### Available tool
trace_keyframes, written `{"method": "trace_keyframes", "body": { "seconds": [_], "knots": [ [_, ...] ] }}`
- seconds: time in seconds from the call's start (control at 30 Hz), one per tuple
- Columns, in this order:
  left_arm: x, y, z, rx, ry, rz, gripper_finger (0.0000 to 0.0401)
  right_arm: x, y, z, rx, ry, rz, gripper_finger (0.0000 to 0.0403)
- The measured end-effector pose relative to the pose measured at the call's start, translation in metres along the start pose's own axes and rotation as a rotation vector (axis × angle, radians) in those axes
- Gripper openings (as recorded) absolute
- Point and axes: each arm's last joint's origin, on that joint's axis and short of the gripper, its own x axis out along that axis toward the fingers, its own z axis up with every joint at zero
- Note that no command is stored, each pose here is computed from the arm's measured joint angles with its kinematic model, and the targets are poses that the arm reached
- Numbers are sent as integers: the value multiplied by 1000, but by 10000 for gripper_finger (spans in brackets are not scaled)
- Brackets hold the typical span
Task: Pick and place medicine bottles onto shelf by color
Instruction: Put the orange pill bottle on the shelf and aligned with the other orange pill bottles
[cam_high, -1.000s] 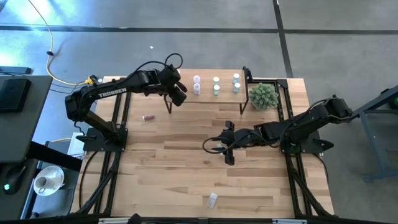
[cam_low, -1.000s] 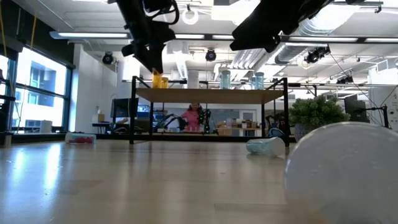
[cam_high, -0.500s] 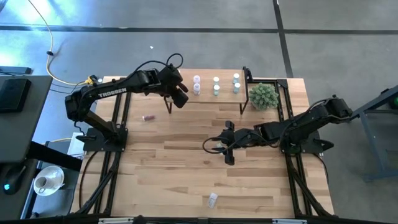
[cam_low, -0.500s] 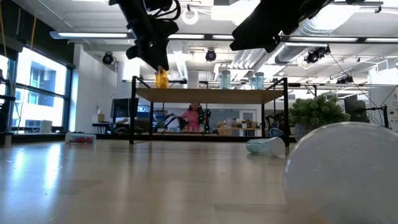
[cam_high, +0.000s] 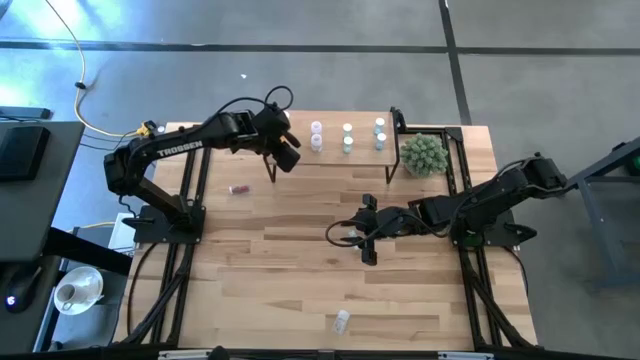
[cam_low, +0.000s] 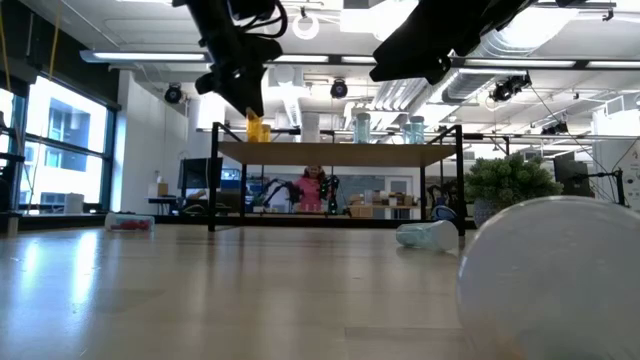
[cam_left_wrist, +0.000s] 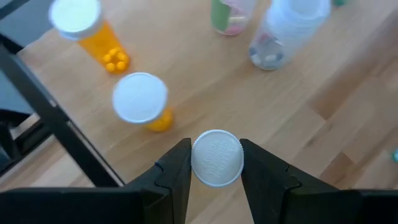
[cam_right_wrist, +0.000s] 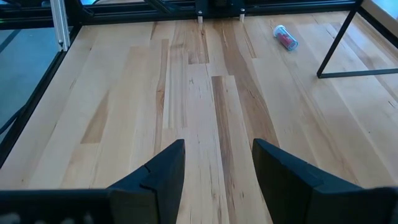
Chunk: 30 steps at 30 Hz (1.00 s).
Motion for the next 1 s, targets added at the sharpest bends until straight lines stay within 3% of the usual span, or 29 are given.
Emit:
{"method": "trace_keyframes", "body": {
  "seconds": [0.57,1.0],
  "knots": [
    [1,2,0,-66,19,-26,116,0,0,0,-1,3,-1,179],
    [3,3,-1,-61,16,1,179,0,0,0,-1,4,-1,179]
  ]
}}
